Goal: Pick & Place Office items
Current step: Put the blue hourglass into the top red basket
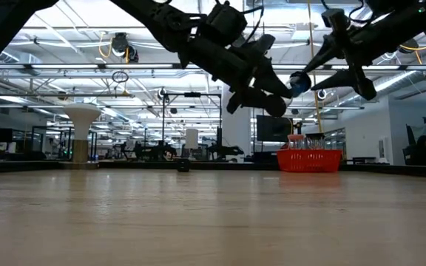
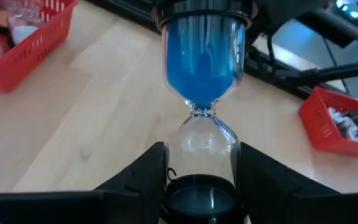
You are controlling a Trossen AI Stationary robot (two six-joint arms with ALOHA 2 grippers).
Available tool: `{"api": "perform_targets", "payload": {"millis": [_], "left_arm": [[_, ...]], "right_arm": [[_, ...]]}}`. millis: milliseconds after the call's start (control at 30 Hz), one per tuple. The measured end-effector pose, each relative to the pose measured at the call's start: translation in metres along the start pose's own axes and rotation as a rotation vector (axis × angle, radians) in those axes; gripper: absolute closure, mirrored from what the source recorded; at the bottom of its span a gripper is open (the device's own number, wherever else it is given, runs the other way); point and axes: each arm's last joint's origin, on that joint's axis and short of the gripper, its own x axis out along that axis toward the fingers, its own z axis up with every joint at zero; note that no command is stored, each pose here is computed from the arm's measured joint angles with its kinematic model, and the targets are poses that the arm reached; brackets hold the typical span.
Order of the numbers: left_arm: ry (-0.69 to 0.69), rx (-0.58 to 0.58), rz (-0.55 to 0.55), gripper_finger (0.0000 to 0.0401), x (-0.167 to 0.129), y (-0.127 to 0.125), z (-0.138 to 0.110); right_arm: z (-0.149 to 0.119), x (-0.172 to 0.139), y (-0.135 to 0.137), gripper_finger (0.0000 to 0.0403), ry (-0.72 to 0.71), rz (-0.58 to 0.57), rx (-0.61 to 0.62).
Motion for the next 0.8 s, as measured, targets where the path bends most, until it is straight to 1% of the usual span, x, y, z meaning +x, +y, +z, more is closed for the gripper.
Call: {"api": "perform_targets", "payload": {"millis": [100,233,333,400,500,567,667,800], "left_arm": [[-0.027,0.005,-0.011,0.0235,0.002,-0.004,0.001],[-0.044,0.008,-0.021,0.0235,0.002,-0.007,0.002],[-0.046,0.012,-0.020,0.0235,0.003,-0.010,0.002],[-0.059,0.019,-0.030,0.0235,0.003,-0.014,0.002],[-0.076,0.024,-0.041,0.0235,0.004,-0.017,0.003],[-0.086,0.017,-0.046,0.0235,0.004,-0.019,0.004],[-0.100,0.002,-0.015,0.0235,0.004,-0.018,0.005],[-0.102,-0.025,-0.012,0.0234,0.003,-0.015,0.006]], "right_arm": [[0.000,0.004,-0.002,0.0177,0.031,-0.008,0.061],[0.000,0.007,-0.002,0.0105,0.027,-0.016,0.087],[0.001,0.010,-0.002,0.0068,0.020,-0.020,0.086],[0.002,0.013,0.001,0.0057,0.001,0.005,0.084],[0.006,0.022,0.006,0.0059,-0.036,0.055,0.072],[0.006,0.028,0.008,0.0073,-0.045,0.071,0.074],[0.006,0.034,0.009,0.0107,-0.050,0.077,0.075],[0.007,0.036,0.011,0.0168,-0.067,0.093,0.068]]}}
